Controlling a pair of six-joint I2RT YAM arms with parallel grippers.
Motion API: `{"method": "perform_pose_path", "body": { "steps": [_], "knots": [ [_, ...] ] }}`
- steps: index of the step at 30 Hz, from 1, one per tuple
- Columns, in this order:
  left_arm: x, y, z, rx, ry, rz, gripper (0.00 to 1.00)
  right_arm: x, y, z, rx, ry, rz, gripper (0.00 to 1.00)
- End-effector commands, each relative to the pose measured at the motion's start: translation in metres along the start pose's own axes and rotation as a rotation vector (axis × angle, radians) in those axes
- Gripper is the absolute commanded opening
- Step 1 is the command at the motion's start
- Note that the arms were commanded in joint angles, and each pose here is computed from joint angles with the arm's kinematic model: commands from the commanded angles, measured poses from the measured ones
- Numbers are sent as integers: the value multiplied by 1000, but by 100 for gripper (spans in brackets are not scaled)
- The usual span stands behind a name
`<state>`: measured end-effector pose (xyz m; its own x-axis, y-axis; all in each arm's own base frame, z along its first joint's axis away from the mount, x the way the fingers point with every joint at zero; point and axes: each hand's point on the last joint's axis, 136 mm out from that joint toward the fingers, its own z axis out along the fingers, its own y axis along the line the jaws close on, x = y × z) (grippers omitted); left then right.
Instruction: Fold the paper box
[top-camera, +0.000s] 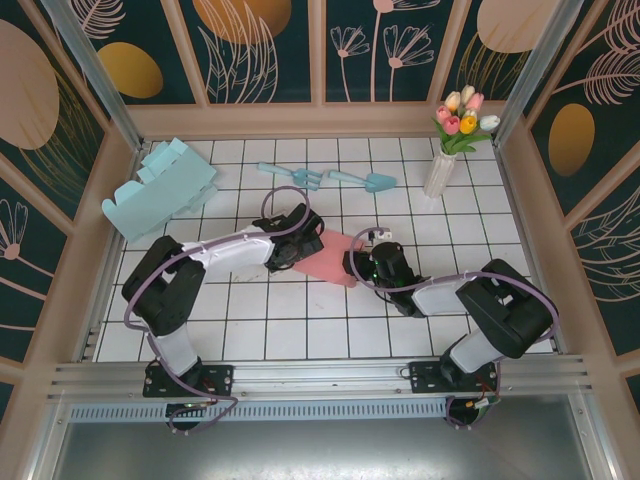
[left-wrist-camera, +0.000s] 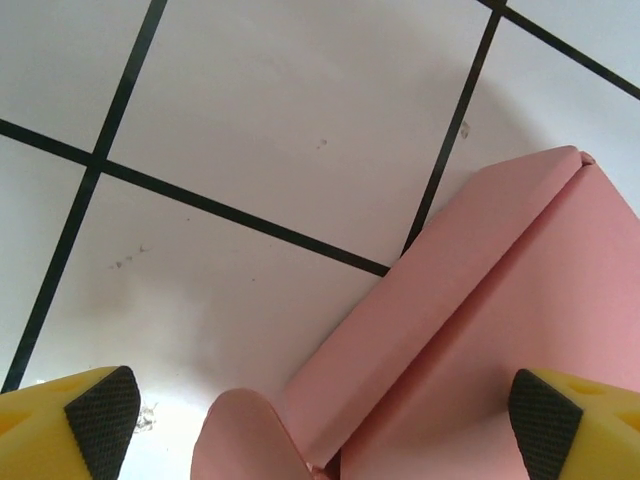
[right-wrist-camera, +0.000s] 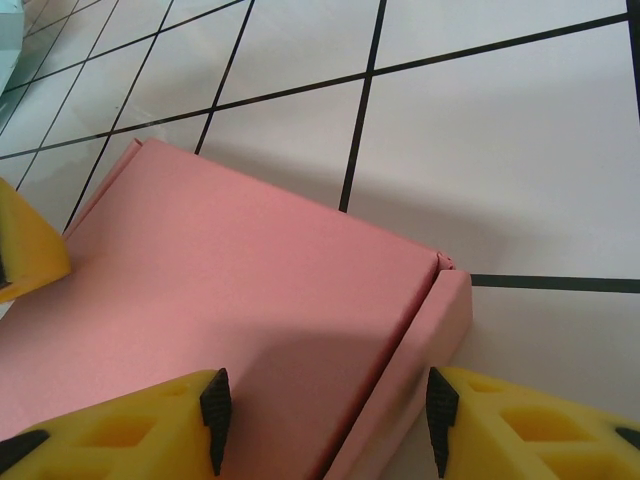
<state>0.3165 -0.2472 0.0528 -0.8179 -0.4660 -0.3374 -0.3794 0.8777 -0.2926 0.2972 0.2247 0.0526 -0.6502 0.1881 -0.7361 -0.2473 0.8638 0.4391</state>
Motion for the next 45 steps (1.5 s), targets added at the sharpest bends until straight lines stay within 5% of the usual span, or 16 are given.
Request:
{"method": "perform_pose_path", "body": {
  "steps": [1,20,45],
  "knots": [
    [-3,-8,-14,38,-10,-12,97,10,-8,-1,22,37,-17,56],
    [26,-3,11,7,92,-57,90,10,-10,-2,29,35,-23,56],
    [61,-21,-2,126,278,-233,84,20,-14,8,40,50,56,52]
  ]
}}
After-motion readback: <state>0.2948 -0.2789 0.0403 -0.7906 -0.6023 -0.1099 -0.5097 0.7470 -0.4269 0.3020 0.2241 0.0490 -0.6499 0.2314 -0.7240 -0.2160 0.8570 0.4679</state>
